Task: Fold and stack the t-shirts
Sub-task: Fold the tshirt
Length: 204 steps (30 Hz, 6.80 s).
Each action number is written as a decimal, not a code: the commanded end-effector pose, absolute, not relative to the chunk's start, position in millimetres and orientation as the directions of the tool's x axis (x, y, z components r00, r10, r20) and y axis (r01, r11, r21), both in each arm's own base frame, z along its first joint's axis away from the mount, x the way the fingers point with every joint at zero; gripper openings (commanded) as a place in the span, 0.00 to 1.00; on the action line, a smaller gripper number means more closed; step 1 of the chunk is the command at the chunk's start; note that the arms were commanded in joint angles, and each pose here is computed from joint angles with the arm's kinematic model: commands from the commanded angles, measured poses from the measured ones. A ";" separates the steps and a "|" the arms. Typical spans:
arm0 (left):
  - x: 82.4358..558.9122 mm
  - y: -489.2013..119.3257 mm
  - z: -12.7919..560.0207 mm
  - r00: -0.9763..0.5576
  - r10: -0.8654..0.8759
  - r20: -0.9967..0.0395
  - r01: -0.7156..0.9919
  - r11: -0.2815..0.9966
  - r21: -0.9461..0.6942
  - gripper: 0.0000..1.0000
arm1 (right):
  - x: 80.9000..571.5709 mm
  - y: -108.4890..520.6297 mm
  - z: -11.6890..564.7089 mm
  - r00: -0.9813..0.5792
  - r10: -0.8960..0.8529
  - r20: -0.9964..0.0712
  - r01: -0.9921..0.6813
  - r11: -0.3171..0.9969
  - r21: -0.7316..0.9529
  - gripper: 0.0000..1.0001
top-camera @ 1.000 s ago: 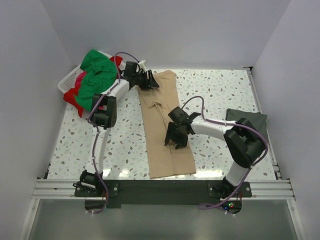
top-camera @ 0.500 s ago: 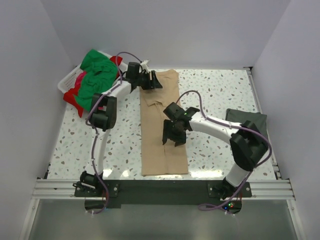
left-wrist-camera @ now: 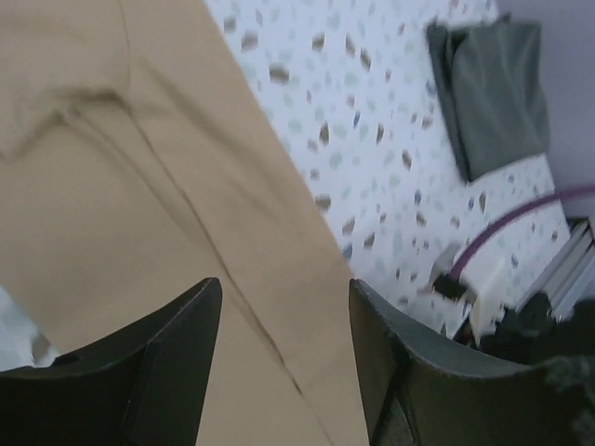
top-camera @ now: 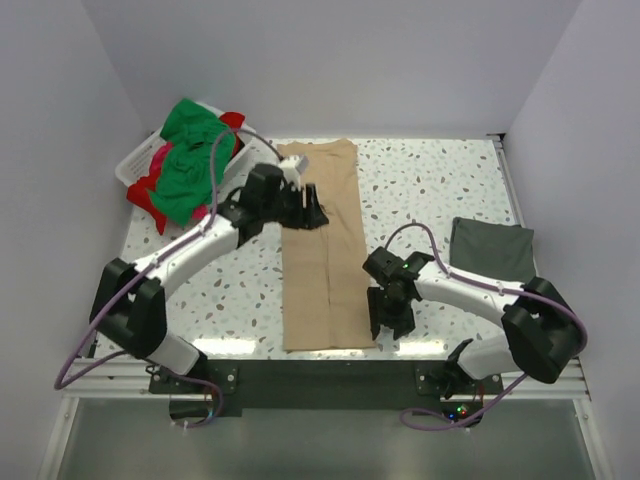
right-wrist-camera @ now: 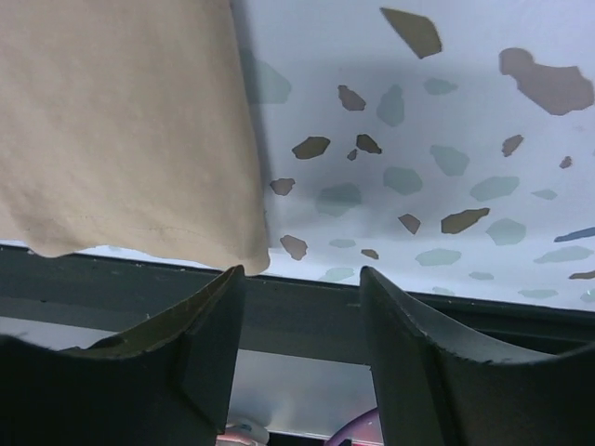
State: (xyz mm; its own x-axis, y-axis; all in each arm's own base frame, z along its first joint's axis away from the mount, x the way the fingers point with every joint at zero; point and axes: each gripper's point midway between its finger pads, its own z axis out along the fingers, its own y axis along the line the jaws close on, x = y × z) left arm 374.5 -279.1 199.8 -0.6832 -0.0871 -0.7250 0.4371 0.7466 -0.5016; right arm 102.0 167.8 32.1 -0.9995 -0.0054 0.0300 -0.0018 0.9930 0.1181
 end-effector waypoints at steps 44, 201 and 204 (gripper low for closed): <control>85.7 -197.2 10.7 -0.993 -0.034 -0.114 0.026 0.873 -0.487 0.46 | 91.2 195.5 3.0 -0.998 -0.030 0.059 -0.011 0.954 0.300 0.23; 304.6 -172.3 35.1 -0.864 -0.135 -0.484 0.061 0.928 -0.368 0.41 | 327.2 199.2 45.3 -0.964 0.090 -0.252 0.052 0.987 0.154 0.37; 303.0 -171.6 32.3 -0.866 -0.144 -0.478 0.049 0.928 -0.369 0.40 | 326.6 197.5 39.1 -0.965 0.082 -0.249 0.046 0.988 0.147 0.35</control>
State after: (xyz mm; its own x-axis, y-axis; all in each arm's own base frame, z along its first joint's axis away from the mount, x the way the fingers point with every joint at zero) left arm 301.2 -174.9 33.6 -0.8731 -0.1092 -0.4751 0.0836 0.9266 -0.3667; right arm 320.8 201.1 42.4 -0.9711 0.0920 -0.2202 0.0582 0.9861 0.1555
